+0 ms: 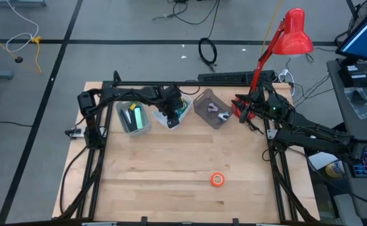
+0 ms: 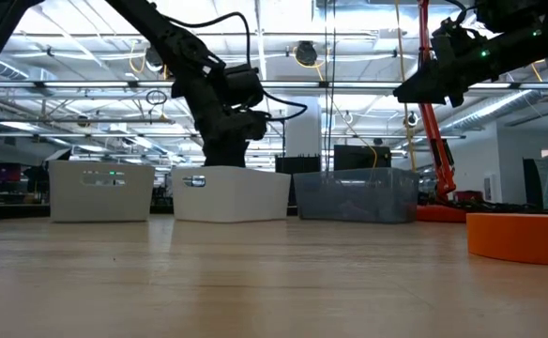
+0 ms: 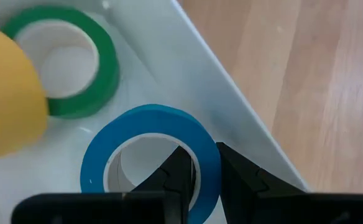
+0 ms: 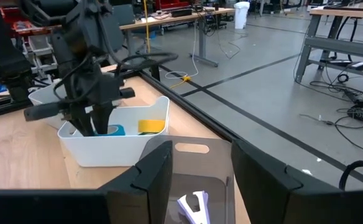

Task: Pick and place Stapler, Stapler remover, tape
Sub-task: Put the blue tape into the white bin, then put the orange tape into the white bin

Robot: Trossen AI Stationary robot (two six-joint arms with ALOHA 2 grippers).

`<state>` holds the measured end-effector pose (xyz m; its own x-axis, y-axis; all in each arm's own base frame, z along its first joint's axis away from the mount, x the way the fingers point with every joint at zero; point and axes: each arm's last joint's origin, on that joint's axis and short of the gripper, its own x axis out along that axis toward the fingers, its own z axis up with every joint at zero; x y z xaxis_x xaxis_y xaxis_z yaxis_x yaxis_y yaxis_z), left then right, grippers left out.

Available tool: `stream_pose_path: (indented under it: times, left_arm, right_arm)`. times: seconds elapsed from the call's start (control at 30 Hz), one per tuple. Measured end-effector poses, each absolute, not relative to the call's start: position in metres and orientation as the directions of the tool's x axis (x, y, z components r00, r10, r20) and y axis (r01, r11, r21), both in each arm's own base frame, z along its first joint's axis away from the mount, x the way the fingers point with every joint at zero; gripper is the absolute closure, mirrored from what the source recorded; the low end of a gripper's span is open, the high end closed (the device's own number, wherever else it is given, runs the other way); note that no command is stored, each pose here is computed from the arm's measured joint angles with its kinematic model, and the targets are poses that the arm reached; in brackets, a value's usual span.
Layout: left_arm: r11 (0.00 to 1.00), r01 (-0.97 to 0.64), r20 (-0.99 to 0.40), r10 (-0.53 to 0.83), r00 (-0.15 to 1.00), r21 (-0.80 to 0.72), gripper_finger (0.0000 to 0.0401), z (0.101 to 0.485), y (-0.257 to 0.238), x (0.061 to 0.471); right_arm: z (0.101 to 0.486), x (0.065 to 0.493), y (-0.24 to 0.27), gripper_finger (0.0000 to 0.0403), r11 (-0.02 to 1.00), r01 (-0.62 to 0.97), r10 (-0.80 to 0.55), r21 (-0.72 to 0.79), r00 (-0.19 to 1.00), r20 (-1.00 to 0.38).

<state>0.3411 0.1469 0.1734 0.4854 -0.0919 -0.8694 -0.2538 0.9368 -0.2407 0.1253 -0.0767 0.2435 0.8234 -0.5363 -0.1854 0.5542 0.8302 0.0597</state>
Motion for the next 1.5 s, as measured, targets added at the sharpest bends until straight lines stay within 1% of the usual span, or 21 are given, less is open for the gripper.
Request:
stream_pose_path:
  times: [0.23, 0.5, 0.87, 0.97, 1.17, 1.27, 1.4, 1.5]
  left_arm:
    - [0.936, -0.232, -0.872, -0.130, 0.472, -0.265, 0.0339, 0.163, 0.142, 0.346]
    - [0.940, -0.223, -0.858, -0.116, 0.500, -0.257, 0.0338, 0.165, 0.144, 0.348]
    - [0.947, -0.212, -0.861, -0.108, 0.498, -0.242, 0.0336, 0.165, 0.144, 0.348]
    - [0.946, -0.216, -0.861, -0.107, 0.498, -0.243, 0.0317, 0.165, 0.145, 0.347]
    - [0.939, -0.236, -0.861, -0.103, 0.498, -0.249, 0.0249, 0.165, 0.146, 0.347]
    - [0.938, -0.241, -0.860, -0.100, 0.501, -0.249, 0.0223, 0.169, 0.147, 0.345]
    - [0.940, -0.254, -0.857, -0.071, 0.510, -0.229, 0.0207, 0.180, 0.149, 0.340]
    - [0.943, -0.274, -0.843, -0.013, 0.538, -0.190, 0.0204, 0.200, 0.152, 0.335]
  right_arm:
    - [0.244, 0.125, -0.077, 0.0248, 0.830, 0.554, -0.536, 0.060, 0.824, -0.185]
    - [0.244, 0.125, -0.077, 0.0248, 0.830, 0.554, -0.536, 0.060, 0.824, -0.186]
    - [0.243, 0.125, -0.077, 0.0248, 0.830, 0.554, -0.536, 0.060, 0.824, -0.186]
    - [0.244, 0.125, -0.077, 0.0248, 0.831, 0.554, -0.536, 0.060, 0.824, -0.185]
    - [0.243, 0.125, -0.077, 0.0248, 0.833, 0.551, -0.533, 0.061, 0.826, -0.186]
    - [0.243, 0.125, -0.077, 0.0248, 0.833, 0.550, -0.532, 0.061, 0.826, -0.186]
    - [0.244, 0.125, -0.077, 0.0248, 0.833, 0.550, -0.532, 0.061, 0.826, -0.185]
    - [0.244, 0.125, -0.077, 0.0248, 0.833, 0.549, -0.531, 0.061, 0.827, -0.185]
